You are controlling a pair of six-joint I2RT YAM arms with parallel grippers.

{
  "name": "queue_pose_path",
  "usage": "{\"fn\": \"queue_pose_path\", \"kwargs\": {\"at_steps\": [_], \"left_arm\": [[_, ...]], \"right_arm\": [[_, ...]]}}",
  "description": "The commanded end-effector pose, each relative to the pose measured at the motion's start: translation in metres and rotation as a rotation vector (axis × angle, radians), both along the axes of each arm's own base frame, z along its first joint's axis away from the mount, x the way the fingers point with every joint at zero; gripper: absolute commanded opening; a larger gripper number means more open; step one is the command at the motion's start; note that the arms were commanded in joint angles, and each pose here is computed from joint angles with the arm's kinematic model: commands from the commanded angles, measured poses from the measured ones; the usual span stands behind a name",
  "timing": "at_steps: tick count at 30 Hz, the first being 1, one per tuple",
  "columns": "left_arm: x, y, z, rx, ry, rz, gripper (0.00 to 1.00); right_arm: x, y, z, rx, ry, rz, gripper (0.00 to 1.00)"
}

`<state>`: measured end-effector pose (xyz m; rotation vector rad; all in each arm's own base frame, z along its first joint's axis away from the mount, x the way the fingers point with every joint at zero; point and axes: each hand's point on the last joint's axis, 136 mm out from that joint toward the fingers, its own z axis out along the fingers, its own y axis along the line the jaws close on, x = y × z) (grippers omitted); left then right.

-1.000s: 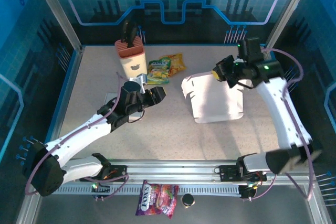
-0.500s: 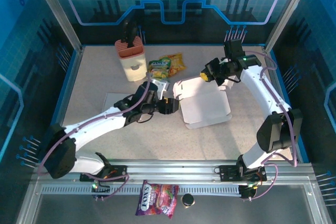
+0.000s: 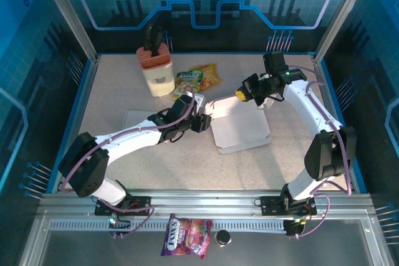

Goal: Fold the paper box

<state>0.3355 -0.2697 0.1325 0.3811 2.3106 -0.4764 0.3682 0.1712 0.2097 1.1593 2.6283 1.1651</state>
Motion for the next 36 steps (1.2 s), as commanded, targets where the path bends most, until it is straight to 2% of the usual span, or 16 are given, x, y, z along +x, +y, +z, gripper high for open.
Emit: {"fn": "queue_pose_path", "kwargs": {"at_steps": [1,5,8,9,13,17,18,23,32,36], "left_arm": [[0.014,-0.007,0.01,0.015,-0.055,-0.015,0.43],[0.013,-0.011,0.007,-0.005,-0.05,-0.024,0.0],[0.009,-0.007,0.006,-0.023,-0.041,-0.004,0.0],[0.007,-0.005,0.006,-0.028,-0.036,0.009,0.0],[-0.005,0.005,0.0,-0.053,0.015,0.059,0.0],[-0.019,0.009,-0.003,-0.083,0.054,0.089,0.0],[-0.023,0.009,-0.004,-0.086,0.063,0.092,0.0],[-0.034,0.009,-0.004,-0.099,0.086,0.096,0.0],[-0.045,0.008,0.0,-0.1,0.105,0.091,0.0],[-0.05,0.011,-0.002,-0.093,0.113,0.09,0.0]], "right_arm": [[-0.001,0.006,0.001,0.023,-0.006,0.018,0.0],[0.006,0.009,0.0,0.025,-0.02,0.024,0.0],[0.017,0.01,0.001,0.028,-0.085,0.028,0.0],[0.022,0.011,0.003,0.029,-0.121,0.026,0.04],[0.026,0.008,0.009,0.008,-0.234,-0.015,0.34],[0.014,0.017,0.017,-0.01,-0.336,-0.076,0.52],[0.011,0.02,0.019,-0.017,-0.361,-0.088,0.54],[-0.002,0.024,0.011,-0.031,-0.359,-0.156,0.56],[0.001,0.021,0.007,-0.058,-0.348,-0.167,0.46],[0.005,0.005,0.012,-0.056,-0.353,-0.202,0.54]]}}
